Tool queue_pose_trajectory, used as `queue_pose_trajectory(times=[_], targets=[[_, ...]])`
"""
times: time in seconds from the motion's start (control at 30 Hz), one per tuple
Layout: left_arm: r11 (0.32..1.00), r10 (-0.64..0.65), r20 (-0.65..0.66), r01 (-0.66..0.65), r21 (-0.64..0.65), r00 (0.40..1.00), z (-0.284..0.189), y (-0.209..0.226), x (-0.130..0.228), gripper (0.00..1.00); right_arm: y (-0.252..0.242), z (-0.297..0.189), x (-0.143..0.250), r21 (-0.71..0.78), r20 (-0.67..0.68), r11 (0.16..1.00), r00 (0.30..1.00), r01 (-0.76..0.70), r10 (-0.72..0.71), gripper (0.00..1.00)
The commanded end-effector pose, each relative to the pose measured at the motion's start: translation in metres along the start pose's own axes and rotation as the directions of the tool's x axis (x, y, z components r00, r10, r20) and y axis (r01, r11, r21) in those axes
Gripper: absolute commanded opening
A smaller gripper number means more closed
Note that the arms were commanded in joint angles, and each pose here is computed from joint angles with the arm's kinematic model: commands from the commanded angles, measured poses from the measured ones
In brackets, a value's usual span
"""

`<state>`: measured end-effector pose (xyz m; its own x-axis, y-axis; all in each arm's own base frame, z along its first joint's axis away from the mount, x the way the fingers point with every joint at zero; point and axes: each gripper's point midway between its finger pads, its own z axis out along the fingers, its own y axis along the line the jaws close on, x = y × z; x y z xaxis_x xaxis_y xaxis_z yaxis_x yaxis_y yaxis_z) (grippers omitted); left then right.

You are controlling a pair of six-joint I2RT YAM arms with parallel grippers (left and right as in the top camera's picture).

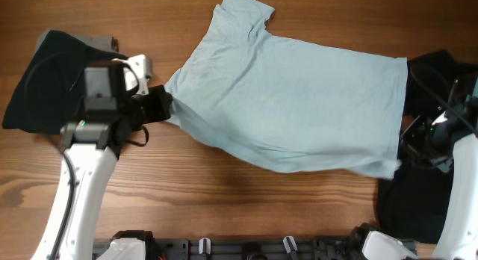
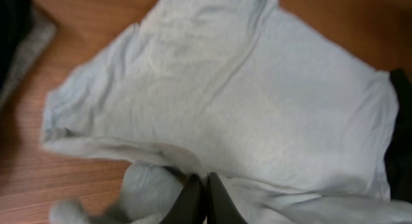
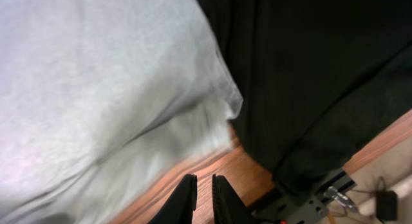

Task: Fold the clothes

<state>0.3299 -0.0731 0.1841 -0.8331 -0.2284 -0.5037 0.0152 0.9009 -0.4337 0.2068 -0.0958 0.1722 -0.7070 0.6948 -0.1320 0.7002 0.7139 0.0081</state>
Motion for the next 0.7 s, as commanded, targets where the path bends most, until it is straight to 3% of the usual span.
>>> queue_pose_trajectory(times=[0.0, 0.23, 0.27, 0.33, 0.37, 0.53, 0.67], targets=[[1.0, 0.017, -0.022, -0.018, -0.012, 1.0, 0.026, 0.0, -0.004, 0.04, -0.005, 0.018, -0.016, 0.066, -0.005, 0.997, 1.0, -0.027, 0.028, 0.14], [0.999, 0.047, 0.04, -0.047, 0.008, 0.998, 0.045, -0.003, -0.025, 0.04, 0.018, 0.043, -0.035, -0.005, -0.032, 1.0, 0.999, -0.021, 0.021, 0.12], [0.999, 0.047, 0.041, -0.048, 0.008, 0.998, 0.045, -0.003, -0.025, 0.04, 0.021, 0.046, -0.028, -0.025, -0.077, 1.0, 0.997, 0.003, -0.005, 0.19], [0.999, 0.045, 0.034, -0.045, 0.006, 0.998, 0.045, -0.002, -0.023, 0.04, 0.02, 0.052, -0.013, -0.028, -0.153, 0.999, 0.987, 0.046, -0.05, 0.45], [0.999, 0.041, 0.023, -0.041, 0.003, 0.999, 0.045, -0.001, -0.021, 0.04, 0.017, 0.058, -0.004, -0.017, -0.187, 0.998, 0.98, 0.06, -0.062, 0.53], [1.0, 0.027, -0.017, -0.027, -0.009, 0.999, 0.045, 0.002, -0.011, 0.04, 0.016, 0.1, 0.046, -0.058, -0.336, 0.998, 0.941, 0.028, -0.046, 0.5], [1.0, 0.024, -0.025, -0.024, -0.011, 0.999, 0.045, 0.003, -0.009, 0.04, 0.029, 0.116, 0.049, -0.103, -0.336, 0.992, 0.941, -0.079, 0.04, 0.54]])
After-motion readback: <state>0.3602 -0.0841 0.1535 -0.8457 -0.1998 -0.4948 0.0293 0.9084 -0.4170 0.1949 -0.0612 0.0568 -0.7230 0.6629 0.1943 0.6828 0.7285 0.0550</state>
